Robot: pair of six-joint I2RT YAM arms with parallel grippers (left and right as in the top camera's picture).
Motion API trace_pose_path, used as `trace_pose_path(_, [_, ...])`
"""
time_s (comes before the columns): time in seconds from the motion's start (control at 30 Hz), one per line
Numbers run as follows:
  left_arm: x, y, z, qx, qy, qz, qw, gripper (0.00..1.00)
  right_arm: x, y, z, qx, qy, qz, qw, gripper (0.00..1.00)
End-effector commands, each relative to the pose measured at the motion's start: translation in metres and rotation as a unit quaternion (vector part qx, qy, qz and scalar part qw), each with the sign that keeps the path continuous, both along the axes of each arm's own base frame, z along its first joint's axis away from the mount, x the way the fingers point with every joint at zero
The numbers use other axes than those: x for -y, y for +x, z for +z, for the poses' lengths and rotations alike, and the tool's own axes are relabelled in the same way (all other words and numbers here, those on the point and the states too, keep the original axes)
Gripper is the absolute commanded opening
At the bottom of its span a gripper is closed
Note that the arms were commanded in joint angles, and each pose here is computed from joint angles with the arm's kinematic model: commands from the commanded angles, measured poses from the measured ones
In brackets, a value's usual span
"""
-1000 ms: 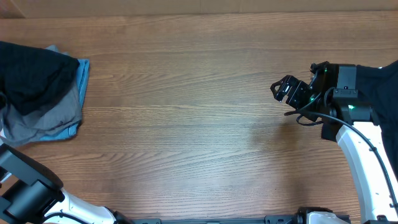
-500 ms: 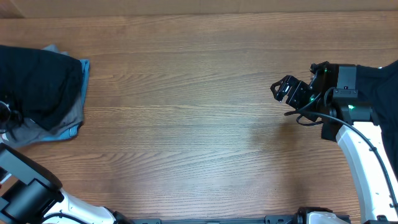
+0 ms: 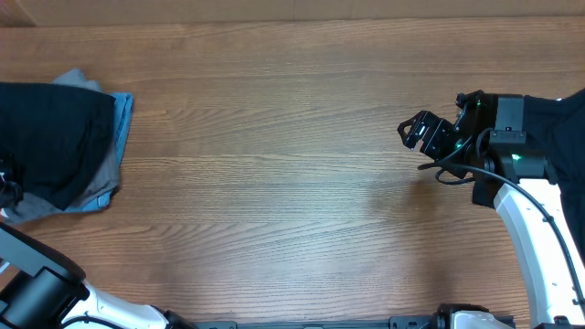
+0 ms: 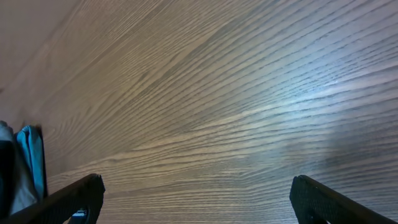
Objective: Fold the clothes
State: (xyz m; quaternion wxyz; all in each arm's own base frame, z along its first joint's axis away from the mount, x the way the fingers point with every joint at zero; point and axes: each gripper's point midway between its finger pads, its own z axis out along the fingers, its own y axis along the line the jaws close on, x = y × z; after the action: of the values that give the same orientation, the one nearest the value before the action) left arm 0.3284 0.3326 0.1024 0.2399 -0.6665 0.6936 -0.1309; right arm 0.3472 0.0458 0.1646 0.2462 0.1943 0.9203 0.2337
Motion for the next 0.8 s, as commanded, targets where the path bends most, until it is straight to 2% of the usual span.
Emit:
trace_pose_path(0.0, [-0.015, 0.001, 0.012, 0.007, 0.051, -0.028, 0.998, 0.04, 0.003, 0.0, -0.002, -0.001, -0.005, -0.004, 1.0, 1.0])
trace_pose_path(0.1, [-0.017, 0.003, 0.014, 0.011, 0.057, -0.028, 0.998, 0.11, 0.003, 0.0, -0.002, -0.001, -0.005, -0.004, 1.0, 1.0])
trace_pose_path(0.13, [-0.017, 0.003, 0.014, 0.01, 0.057, -0.029, 0.998, 0.22, 0.003, 0.0, -0.002, -0.001, -0.005, -0.004, 1.0, 1.0])
trace_pose_path(0.2, [-0.015, 0.001, 0.012, 0.005, 0.051, -0.029, 0.998, 0.52, 0.003, 0.0, -0.002, -0.001, -0.005, -0.004, 1.0, 1.0])
trace_pose_path(0.27, [-0.013, -0.001, 0.01, 0.003, 0.044, -0.025, 0.999, 0.92, 0.003, 0.0, -0.002, -0.001, -0.005, -0.004, 1.0, 1.0])
trace_pose_path(0.3, [-0.013, -0.002, 0.011, 0.002, 0.04, -0.021, 0.999, 1.0, 0.003, 0.0, -0.002, -0.001, -0.005, -0.004, 1.0, 1.0])
trace_pose_path(0.4, [-0.014, -0.005, 0.034, -0.001, 0.043, -0.01, 0.999, 1.0, 0.003, 0.0, -0.002, -0.001, -0.005, -0.004, 1.0, 1.0])
trace_pose_path(0.5, [-0.016, -0.009, 0.077, 0.001, 0.07, -0.002, 0.998, 1.0, 0.003, 0.0, -0.002, -0.001, -0.005, -0.004, 1.0, 1.0])
trace_pose_path(0.77, [0.001, -0.018, 0.202, 0.076, 0.133, 0.016, 0.988, 0.99, 0.003, 0.0, -0.002, -0.001, -0.005, -0.004, 1.0, 1.0])
